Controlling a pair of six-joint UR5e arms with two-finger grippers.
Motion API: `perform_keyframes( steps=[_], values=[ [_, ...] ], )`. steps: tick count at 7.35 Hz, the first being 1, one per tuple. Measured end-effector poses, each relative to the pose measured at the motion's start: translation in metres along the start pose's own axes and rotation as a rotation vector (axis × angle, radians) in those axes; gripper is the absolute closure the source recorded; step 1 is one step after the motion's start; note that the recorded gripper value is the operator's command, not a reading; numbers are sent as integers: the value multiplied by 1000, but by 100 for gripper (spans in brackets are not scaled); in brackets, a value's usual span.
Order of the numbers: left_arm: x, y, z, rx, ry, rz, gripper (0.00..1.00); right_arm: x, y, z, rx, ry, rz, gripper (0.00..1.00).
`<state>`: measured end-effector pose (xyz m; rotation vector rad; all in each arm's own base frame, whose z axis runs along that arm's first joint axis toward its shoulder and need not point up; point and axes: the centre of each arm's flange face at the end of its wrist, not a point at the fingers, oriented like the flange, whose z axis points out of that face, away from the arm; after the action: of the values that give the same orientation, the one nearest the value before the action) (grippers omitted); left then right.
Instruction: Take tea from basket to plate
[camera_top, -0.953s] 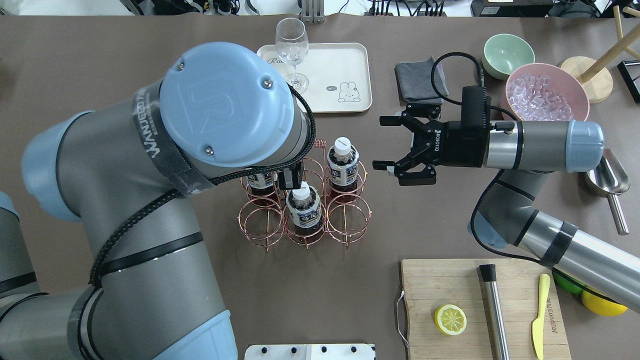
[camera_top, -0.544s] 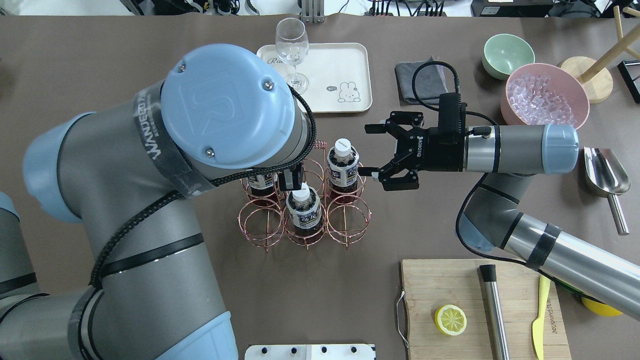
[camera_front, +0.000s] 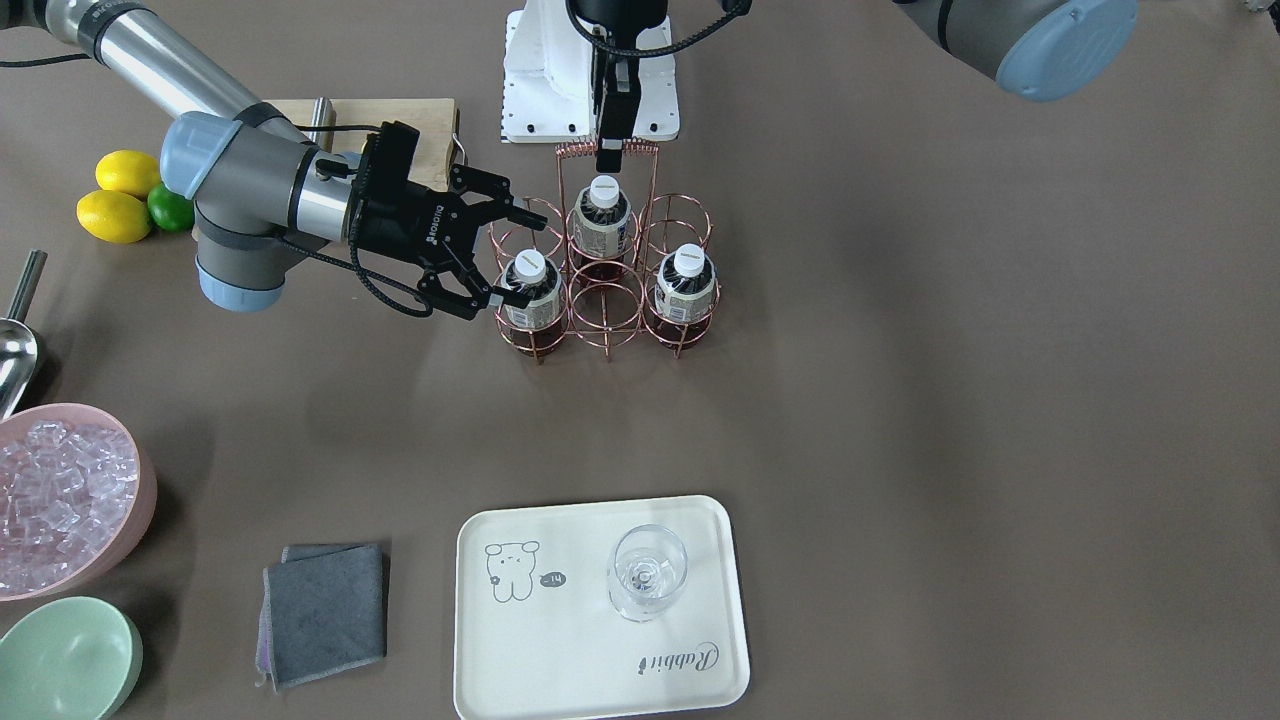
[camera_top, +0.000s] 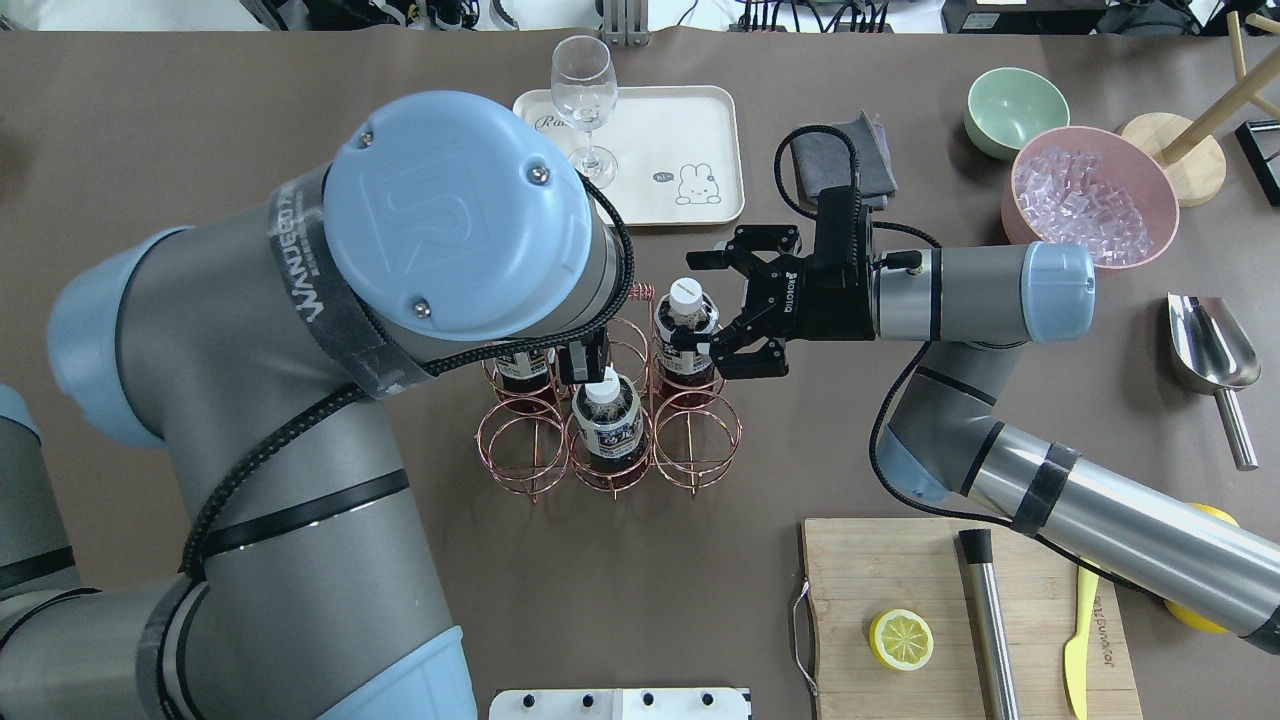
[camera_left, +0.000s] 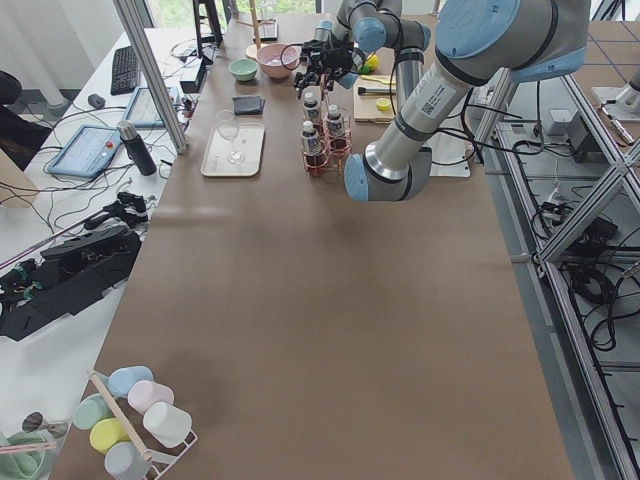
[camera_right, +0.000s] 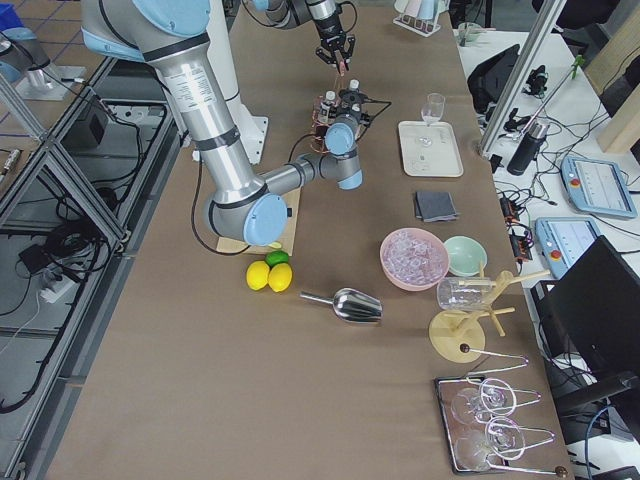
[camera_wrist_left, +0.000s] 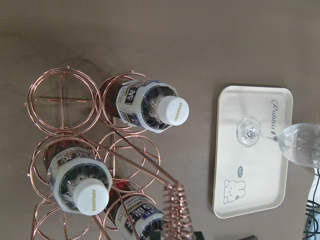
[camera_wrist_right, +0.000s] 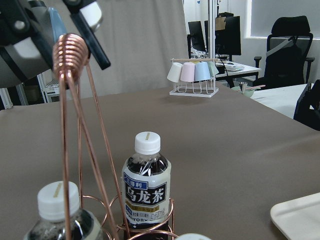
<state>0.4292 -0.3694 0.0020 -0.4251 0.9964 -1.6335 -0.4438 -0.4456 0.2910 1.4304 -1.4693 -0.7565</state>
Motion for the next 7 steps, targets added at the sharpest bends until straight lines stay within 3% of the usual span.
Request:
perform_keyframes(
  steps=[1, 2, 7],
  values=[
    [0, 1, -1, -2, 0, 0, 100, -1, 1, 2, -3, 0, -3, 89],
    [0, 1, -1, -2, 0, 1, 100, -3, 2, 4, -5, -3, -2, 100],
    [-1, 1, -4, -6, -2, 0, 100, 5, -10, -5, 11, 9, -18, 100]
  ],
)
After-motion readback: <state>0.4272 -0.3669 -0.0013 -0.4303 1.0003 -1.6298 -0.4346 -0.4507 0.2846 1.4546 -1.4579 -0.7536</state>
